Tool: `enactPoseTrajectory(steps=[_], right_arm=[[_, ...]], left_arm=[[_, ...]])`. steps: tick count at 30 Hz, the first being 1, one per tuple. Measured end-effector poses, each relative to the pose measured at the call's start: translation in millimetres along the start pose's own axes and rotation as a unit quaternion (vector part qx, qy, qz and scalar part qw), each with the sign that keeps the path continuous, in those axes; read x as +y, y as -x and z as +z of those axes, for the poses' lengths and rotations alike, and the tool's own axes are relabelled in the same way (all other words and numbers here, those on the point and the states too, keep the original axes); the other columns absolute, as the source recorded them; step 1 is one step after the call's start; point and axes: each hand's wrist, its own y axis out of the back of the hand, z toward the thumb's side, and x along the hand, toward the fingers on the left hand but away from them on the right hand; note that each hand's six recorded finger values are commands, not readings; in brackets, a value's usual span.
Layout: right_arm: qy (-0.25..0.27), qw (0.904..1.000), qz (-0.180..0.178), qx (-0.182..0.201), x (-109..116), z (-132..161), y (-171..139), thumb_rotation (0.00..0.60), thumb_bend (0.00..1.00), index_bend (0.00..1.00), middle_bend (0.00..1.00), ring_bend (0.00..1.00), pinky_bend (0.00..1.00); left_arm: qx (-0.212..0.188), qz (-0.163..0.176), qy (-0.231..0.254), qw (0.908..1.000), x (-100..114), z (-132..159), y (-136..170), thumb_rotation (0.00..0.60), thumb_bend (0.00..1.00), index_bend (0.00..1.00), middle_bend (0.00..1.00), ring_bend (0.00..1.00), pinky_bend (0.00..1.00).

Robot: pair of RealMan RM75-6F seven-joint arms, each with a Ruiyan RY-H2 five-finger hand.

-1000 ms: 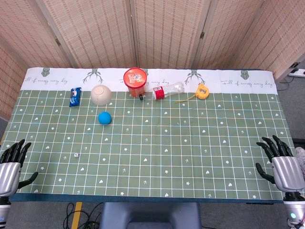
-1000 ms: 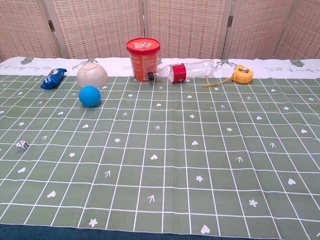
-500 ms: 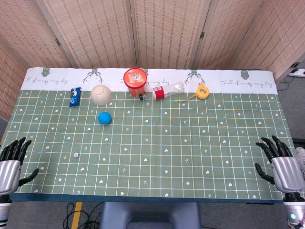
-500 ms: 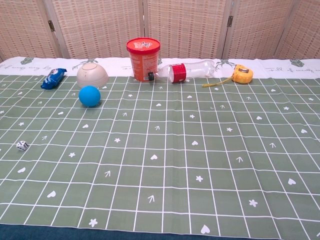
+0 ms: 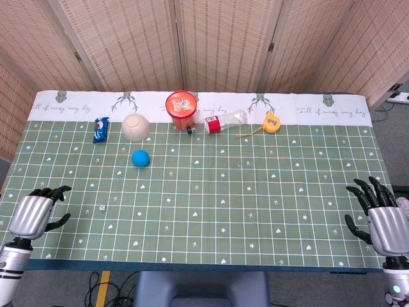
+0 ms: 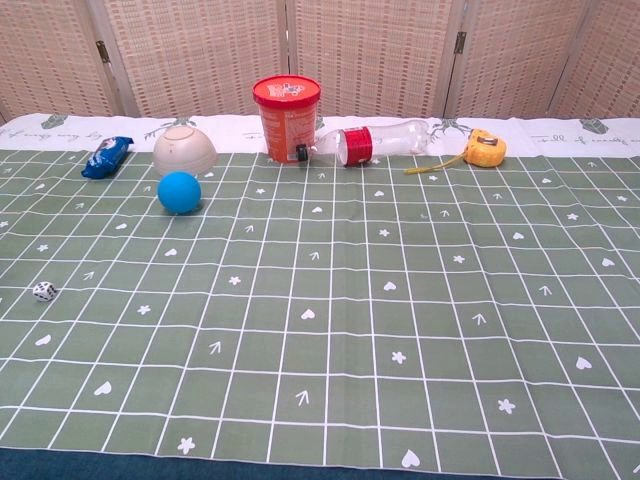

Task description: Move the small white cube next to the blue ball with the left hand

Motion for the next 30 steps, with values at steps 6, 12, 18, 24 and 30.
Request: enactPoseTrajectory(steps=[6,12,18,24,30], right_arm=[[0.002,1.0000,-0.003,-0.002,2.2,-1.7,-1.7,0.600,0.29,0.22,0.16,0.07,0.16],[0.004,1.0000,-0.006,-0.006,3.9,-5.7,-4.4,0.600,0.29,0.22,0.16,0.07,0.16],[0.007,0.9999,-0.006,-0.008,2.7,-8.5,-5.6,0.600,0.29,0.22,0.16,0.07,0.16],[0.009,0.9999,-0.008,-0.005,4.0,-8.6,-4.1,0.600,0.29,0.22,0.16,0.07,0.16],[0.010,0.9999,-0.006,-0.009,3.0,-10.9,-4.6,0.600,0.29,0.22,0.17,0.08,0.16]], left_arm=[[-0.031,-0.037,-0.017,0.9987,-14.0,14.6,-23.5,0.600,0.24,0.37,0.76,0.67,0.78],[-0.036,-0.089,-0.031,0.9949,-35.2,23.9,-42.4,0.600,0.24,0.39,0.86,0.74,0.86],[-0.026,-0.123,-0.030,0.9917,-55.4,28.8,-54.7,0.600,0.24,0.41,0.92,0.79,0.90],[-0.016,-0.140,-0.025,0.9897,-71.0,34.1,-64.4,0.600,0.24,0.42,0.94,0.81,0.91],[-0.011,-0.154,-0.028,0.9877,-83.7,37.9,-67.7,0.600,0.24,0.45,0.95,0.82,0.92]])
